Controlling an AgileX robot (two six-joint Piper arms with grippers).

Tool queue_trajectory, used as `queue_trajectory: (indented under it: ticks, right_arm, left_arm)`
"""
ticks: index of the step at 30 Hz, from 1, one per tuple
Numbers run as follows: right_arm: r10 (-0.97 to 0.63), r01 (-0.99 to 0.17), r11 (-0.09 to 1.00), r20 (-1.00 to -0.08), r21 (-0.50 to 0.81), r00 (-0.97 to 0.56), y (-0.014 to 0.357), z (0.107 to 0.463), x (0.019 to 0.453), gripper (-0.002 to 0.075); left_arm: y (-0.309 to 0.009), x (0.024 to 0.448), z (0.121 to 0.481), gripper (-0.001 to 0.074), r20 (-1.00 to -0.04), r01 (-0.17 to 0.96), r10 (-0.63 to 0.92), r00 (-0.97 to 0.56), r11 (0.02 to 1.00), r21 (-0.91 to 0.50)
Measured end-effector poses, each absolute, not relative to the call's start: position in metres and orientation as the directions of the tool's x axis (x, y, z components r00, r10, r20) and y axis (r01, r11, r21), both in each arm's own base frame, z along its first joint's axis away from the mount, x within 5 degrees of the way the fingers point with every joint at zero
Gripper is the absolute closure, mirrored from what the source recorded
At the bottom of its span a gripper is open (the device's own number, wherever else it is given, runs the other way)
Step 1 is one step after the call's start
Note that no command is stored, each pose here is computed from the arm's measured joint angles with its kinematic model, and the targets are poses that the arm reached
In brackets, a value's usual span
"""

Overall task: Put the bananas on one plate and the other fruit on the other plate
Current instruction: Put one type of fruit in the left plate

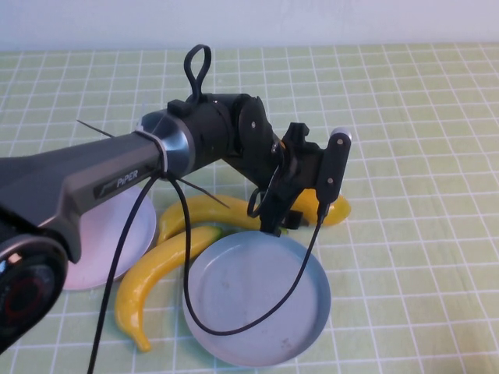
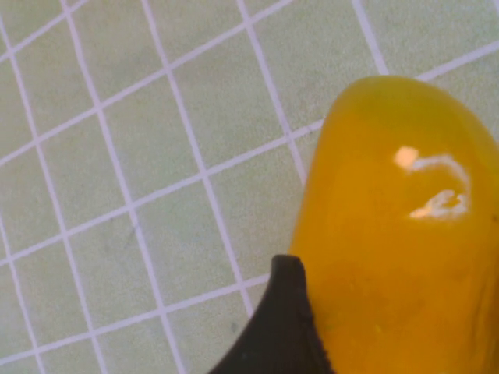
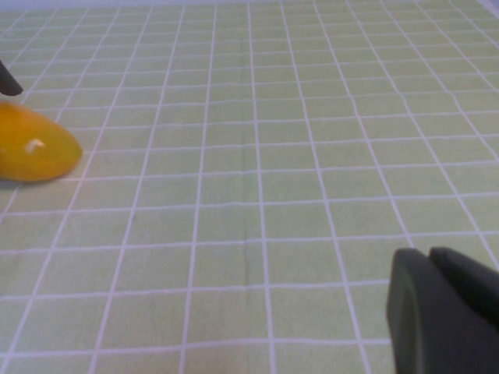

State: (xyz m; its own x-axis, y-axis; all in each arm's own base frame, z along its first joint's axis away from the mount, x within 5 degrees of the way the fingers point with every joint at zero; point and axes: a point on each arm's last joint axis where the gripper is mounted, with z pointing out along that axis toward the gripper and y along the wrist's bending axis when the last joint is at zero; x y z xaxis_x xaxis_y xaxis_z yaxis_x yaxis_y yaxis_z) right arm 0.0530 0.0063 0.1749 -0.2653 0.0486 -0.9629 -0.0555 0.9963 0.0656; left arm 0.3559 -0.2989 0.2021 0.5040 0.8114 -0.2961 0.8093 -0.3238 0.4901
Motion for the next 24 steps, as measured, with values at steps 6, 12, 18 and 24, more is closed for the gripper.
queue_trajectory:
  ticks: [6, 12, 18, 24]
  right_arm:
    - [0.049, -0.056, 0.996, -0.963, 0.066, -0.265, 0.006, 0.175, 0.053, 0.0743]
    - [0.049, -0.056, 0.996, -0.963, 0.066, -0.265, 0.006, 0.175, 0.053, 0.0743]
    - [0.049, -0.056, 0.996, -0.963, 0.066, -0.265, 0.006, 0.175, 0.053, 0.0743]
    - [0.049, -0.056, 0.996, -0.963, 0.066, -0.265, 0.006, 0.175, 0.053, 0.0743]
  left_arm:
    - [-0.300, 0.358, 0.188, 0.0176, -0.294, 0.820, 0.817, 0.496, -0.328, 0.470]
    - [-0.302, 0.361, 0.181, 0.0176, -0.294, 0.820, 0.820, 0.491, -0.320, 0.475]
    - [-0.303, 0.363, 0.181, 0.0240, -0.309, 0.828, 0.831, 0.464, -0.283, 0.483]
    - [-0.306, 0.362, 0.185, 0.0240, -0.377, 0.854, 0.826, 0.419, -0.218, 0.472]
